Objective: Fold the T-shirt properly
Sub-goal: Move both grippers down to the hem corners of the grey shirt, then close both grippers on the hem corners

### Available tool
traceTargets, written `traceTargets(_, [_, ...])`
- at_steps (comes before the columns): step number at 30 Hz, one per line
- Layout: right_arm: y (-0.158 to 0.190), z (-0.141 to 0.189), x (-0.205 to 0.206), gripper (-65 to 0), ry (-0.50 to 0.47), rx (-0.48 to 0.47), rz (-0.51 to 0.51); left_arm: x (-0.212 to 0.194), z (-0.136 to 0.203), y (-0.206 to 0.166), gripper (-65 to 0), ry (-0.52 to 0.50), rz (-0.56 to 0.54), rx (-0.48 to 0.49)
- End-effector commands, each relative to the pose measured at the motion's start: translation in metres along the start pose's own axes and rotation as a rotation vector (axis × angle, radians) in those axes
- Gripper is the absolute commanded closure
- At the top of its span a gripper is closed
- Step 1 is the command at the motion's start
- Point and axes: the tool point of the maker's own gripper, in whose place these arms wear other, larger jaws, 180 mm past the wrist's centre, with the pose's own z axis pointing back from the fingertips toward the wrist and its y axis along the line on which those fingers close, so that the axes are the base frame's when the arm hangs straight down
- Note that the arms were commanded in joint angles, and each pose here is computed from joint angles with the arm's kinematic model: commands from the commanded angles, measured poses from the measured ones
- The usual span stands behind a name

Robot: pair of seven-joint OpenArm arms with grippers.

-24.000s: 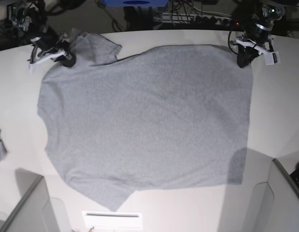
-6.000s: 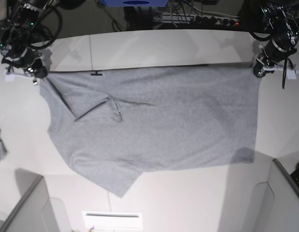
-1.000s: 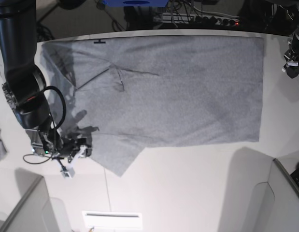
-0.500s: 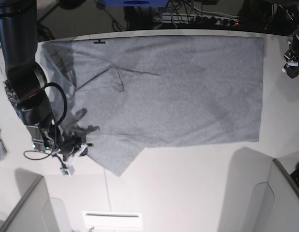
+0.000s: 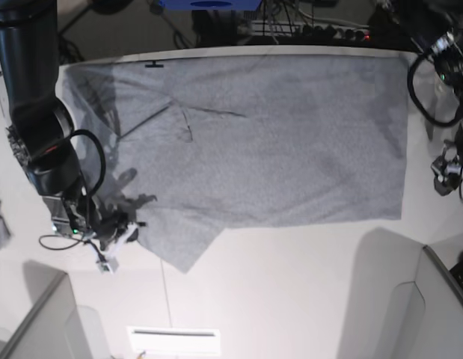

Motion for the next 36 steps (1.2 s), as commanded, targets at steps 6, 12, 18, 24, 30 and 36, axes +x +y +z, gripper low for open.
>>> traceTargets(6, [-0.004,0.008,0.023,0.0,-0.024,-0.009,0.022,0.034,-0.062,-0.029,-53.8,0.061,-0.042,0.004])
traceTargets(12, [-0.005,0.008,0.024,0.0,-0.025,-0.01,0.023,0.024,-0.106,-0.066,-53.8,0.211,-0.16,0.014])
traceTargets(18, [-0.006,0.009,0.024,0.0,-0.026,-0.012,0.023,0.013,-0.133,-0.075,-53.8,0.216,-0.245,0.036])
traceTargets(24, [-0.006,0.009,0.027,0.0,-0.031,-0.012,0.024,-0.011,-0.148,-0.084,-53.8,0.286,-0.418,-0.028])
traceTargets(30, [-0.014,0.013,0.026,0.0,-0.031,-0.026,0.021,-0.02,-0.151,-0.074,-53.8,0.289,-0.416,-0.013])
traceTargets(36, [-0.016,0.014,0.026,0.0,-0.031,-0.03,0.02,-0.046,-0.149,-0.059,-53.8,0.335,-0.422,0.001])
